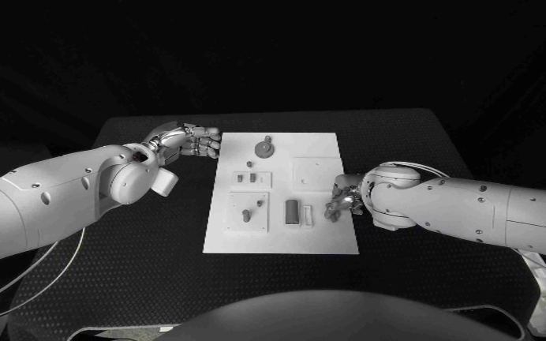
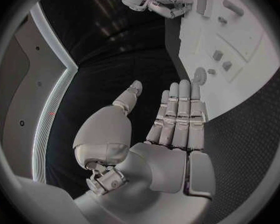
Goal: Assemble the parts on the task board
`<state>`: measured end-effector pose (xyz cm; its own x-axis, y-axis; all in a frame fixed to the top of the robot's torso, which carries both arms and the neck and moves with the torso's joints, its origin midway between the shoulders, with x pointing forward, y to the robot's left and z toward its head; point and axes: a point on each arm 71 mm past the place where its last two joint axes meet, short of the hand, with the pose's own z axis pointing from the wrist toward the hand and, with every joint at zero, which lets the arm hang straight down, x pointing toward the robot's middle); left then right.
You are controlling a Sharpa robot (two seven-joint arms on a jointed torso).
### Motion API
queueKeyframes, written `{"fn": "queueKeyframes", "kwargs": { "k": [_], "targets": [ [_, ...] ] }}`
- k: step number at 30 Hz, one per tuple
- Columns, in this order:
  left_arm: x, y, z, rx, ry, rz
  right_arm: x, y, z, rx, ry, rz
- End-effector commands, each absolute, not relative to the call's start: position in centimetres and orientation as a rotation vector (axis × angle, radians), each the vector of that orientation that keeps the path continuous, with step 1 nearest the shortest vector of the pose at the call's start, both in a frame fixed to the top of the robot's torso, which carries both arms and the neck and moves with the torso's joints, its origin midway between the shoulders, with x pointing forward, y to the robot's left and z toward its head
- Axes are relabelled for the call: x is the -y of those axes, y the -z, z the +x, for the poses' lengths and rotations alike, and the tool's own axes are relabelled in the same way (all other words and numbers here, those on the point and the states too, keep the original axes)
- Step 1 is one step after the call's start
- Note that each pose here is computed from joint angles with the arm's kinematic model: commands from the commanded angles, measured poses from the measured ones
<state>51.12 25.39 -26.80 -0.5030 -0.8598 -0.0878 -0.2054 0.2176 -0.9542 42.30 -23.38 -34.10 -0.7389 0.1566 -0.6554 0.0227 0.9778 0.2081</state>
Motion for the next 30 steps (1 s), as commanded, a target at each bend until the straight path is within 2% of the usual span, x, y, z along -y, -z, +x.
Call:
{"fn": "queueKeyframes", "kwargs": {
  "k": [1, 9, 30],
  "targets": [
    [-25.2, 26.7, 51.1, -1.856, 1.327, -0.978, 22.9, 34.9, 41.4, -2.416, -0.333, 0.242],
    [-25.2, 26.7, 51.1, -1.856, 1.326, -0.978, 22.6, 34.2, 41.1, -2.378, -0.400, 0.347],
    [-25.2, 26.7, 51.1, -1.860, 1.329, -0.978, 21.4, 33.7, 40.6, -2.403, -0.458, 0.367]
  ]
}}
